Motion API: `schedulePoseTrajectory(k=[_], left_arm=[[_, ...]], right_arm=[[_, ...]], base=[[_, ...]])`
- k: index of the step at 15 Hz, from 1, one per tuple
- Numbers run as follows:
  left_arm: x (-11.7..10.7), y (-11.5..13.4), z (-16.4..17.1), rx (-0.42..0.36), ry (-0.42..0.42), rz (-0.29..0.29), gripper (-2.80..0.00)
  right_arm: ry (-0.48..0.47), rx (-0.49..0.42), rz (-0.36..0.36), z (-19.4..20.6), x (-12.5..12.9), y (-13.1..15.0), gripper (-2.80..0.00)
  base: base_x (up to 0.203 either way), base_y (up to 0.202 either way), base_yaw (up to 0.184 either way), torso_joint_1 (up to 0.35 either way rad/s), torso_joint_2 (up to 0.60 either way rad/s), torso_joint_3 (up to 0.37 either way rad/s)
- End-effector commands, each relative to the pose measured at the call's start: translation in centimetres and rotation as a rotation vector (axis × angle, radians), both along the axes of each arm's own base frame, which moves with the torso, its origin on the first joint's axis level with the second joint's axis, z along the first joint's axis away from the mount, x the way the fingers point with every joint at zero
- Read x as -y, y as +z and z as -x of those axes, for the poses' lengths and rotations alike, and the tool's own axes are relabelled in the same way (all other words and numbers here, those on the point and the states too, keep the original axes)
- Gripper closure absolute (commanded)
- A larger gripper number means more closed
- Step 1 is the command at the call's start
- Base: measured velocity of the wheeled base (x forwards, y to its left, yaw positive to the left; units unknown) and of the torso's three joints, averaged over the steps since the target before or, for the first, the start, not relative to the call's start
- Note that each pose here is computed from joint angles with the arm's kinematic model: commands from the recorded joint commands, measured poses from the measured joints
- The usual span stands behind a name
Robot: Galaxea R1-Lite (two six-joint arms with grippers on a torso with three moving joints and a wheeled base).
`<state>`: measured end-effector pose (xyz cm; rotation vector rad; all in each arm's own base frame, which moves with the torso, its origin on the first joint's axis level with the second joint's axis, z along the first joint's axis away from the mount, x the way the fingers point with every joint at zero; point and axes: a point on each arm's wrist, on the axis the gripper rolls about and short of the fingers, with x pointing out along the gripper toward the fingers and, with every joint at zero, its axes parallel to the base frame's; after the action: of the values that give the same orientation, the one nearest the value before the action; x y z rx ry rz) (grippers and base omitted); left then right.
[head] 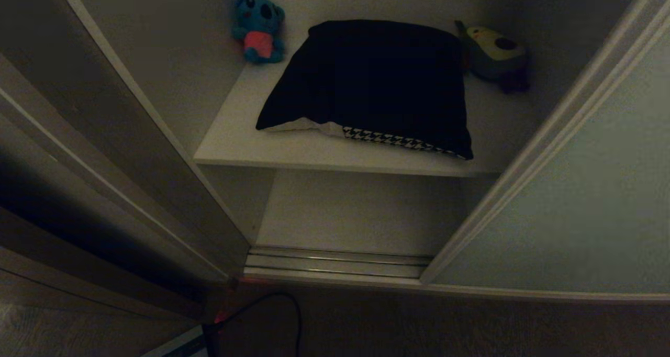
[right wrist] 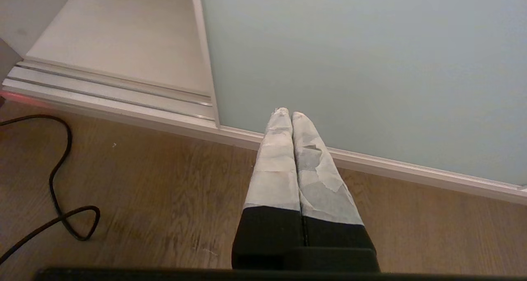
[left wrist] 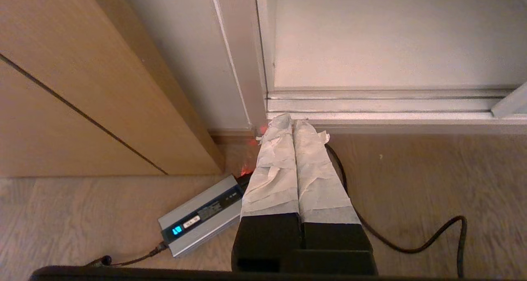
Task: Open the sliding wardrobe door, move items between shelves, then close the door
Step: Open the door
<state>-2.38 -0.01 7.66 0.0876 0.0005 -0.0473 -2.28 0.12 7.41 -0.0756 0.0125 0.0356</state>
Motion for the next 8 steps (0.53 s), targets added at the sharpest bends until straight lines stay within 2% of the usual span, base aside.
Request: schedulePoseTrajectory(k=[1,8], left_arm=[[-0.01,-0.15,-0.04,-0.010,0.003,0.008,0.00],[-0.01,-0.15,-0.04,-0.010,0.003,0.009,0.00]], right_arm=[[0.000,-0.004,0.001,-0.03,0.00,-0.11,0.00],[-0.001,-0.009,0.015,-0.03,0.00,-0.17,0.00]], base=[[0.000,0.000,0.000,0.000,0.00,0.000],[0.000,0.000,0.000,0.000,0.00,0.000]])
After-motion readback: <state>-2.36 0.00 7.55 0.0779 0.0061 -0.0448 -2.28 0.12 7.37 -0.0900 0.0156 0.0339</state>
